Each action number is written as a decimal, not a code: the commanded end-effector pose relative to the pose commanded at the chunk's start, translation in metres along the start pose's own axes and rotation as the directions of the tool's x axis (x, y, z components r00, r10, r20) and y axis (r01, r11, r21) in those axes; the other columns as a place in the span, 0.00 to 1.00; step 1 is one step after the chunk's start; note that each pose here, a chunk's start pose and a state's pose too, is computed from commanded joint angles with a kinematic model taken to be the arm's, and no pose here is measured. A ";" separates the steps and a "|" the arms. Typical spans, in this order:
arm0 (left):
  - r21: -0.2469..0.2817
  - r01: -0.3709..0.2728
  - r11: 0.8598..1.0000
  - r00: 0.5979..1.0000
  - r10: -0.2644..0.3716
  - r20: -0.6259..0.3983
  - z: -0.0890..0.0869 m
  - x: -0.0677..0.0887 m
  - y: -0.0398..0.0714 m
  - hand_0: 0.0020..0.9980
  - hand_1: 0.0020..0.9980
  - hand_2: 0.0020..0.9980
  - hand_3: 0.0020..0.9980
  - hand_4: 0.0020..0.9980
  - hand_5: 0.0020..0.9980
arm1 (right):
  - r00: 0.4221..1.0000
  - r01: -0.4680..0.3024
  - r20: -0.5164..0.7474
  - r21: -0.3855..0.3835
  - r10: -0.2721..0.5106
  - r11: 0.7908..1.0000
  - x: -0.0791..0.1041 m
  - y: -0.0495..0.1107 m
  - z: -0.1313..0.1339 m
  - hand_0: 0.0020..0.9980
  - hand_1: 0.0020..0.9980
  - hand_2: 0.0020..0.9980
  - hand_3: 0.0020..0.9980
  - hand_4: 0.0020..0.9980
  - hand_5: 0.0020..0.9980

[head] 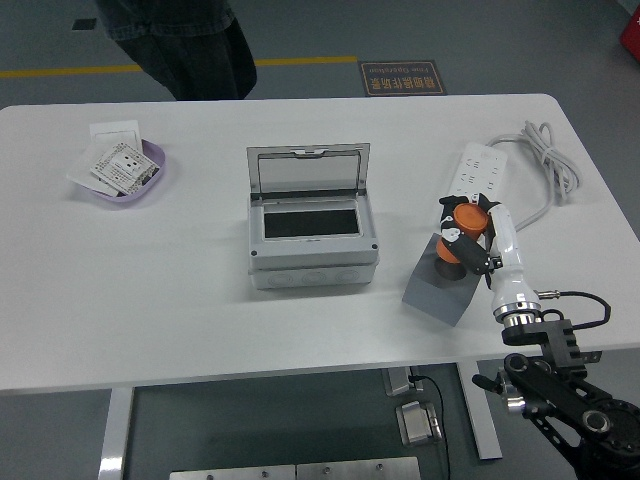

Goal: Pick up the cylinder from the cube,place it in the box,flap close box

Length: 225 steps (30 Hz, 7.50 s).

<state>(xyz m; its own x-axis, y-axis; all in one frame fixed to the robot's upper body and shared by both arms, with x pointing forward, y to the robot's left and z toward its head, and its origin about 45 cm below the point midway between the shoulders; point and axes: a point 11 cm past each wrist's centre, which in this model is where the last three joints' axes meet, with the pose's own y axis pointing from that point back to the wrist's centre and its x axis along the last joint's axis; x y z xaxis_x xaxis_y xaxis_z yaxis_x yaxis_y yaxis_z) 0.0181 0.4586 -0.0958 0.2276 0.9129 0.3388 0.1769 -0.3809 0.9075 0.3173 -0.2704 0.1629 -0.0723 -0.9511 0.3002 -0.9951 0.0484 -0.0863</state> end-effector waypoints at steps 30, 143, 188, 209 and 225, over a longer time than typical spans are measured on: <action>0.003 -0.019 1.000 1.000 0.019 -0.001 0.000 0.008 0.000 0.64 0.68 0.60 0.60 0.72 0.23 | 0.734 0.331 -0.664 0.164 -0.144 0.929 -0.079 -0.066 -0.081 0.04 0.12 0.40 0.30 0.14 0.00; 0.189 -0.030 0.982 0.997 0.017 0.072 -0.022 0.013 0.003 0.68 0.72 0.64 0.64 0.70 0.23 | 0.621 0.541 -0.745 0.181 -0.245 0.821 -0.127 -0.082 -0.141 0.59 0.50 0.60 0.68 0.82 0.63; 0.187 -0.029 0.982 0.997 0.014 0.079 -0.023 0.013 0.002 0.67 0.71 0.63 0.63 0.70 0.21 | 0.594 0.471 -0.745 0.015 -0.305 0.882 -0.127 -0.122 -0.100 0.61 0.54 0.63 0.68 0.80 0.63; 0.189 -0.023 0.982 0.997 0.009 0.074 -0.026 0.010 0.001 0.67 0.71 0.64 0.63 0.70 0.21 | 0.553 0.514 -0.777 0.034 -0.300 0.857 -0.122 -0.099 -0.100 0.59 0.52 0.63 0.69 0.81 0.66; 0.185 -0.021 0.982 0.997 0.008 0.072 -0.024 0.009 0.001 0.67 0.71 0.64 0.64 0.71 0.21 | 0.546 0.527 -0.778 0.029 -0.312 0.849 -0.112 -0.081 -0.091 0.54 0.50 0.63 0.69 0.81 0.66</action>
<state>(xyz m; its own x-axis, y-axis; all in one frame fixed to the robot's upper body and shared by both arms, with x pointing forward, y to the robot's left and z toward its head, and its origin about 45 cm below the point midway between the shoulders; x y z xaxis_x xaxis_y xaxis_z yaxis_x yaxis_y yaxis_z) -0.0027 0.4695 -0.0857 0.2972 0.8970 0.3270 0.3466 -0.4205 0.8385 0.3996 -0.1404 0.2226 0.2183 -0.2971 0.9296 -0.8814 -0.4690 0.0571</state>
